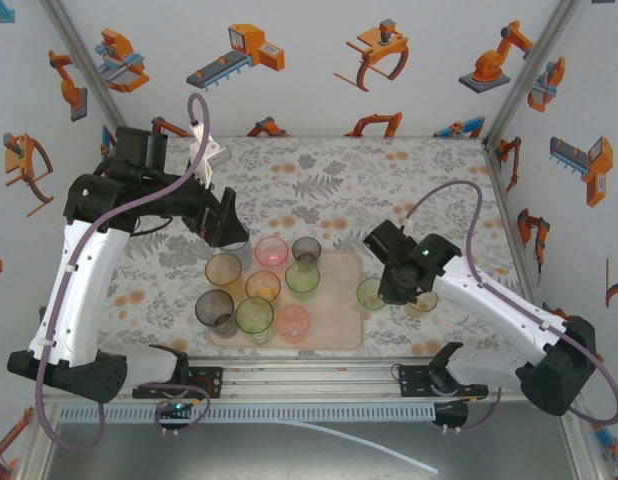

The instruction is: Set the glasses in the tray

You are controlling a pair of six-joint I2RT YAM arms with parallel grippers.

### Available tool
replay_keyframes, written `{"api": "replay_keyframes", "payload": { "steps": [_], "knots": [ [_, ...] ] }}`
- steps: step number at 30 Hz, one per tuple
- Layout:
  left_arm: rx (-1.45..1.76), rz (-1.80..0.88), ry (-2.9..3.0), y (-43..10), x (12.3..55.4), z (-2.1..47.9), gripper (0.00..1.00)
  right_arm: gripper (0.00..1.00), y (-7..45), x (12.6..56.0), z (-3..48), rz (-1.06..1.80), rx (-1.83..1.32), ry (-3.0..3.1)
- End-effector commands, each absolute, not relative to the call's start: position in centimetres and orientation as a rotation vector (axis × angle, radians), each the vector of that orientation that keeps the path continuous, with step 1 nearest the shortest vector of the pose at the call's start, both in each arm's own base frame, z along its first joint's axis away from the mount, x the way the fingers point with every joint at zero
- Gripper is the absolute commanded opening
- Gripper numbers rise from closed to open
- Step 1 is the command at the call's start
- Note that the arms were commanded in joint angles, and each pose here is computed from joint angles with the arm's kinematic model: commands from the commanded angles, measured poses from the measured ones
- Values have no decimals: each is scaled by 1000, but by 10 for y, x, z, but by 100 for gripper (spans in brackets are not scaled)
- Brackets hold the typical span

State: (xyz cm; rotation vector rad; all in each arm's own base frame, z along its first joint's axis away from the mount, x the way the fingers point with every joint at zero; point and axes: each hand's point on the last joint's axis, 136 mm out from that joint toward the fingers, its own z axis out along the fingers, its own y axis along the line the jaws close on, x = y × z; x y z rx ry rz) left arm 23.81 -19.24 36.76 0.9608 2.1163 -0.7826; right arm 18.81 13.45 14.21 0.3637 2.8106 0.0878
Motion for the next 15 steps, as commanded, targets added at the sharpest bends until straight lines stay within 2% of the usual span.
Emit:
{"api": "replay_keyframes", "payload": {
  "steps": [1, 15],
  "knots": [
    [971, -788, 2076, -195, 236, 377, 97, 6, 147, 193, 152, 110, 314, 2790],
    [964, -801, 2080, -195, 235, 377, 97, 5, 196, 186, 127, 88, 160, 2842]
  ]
}}
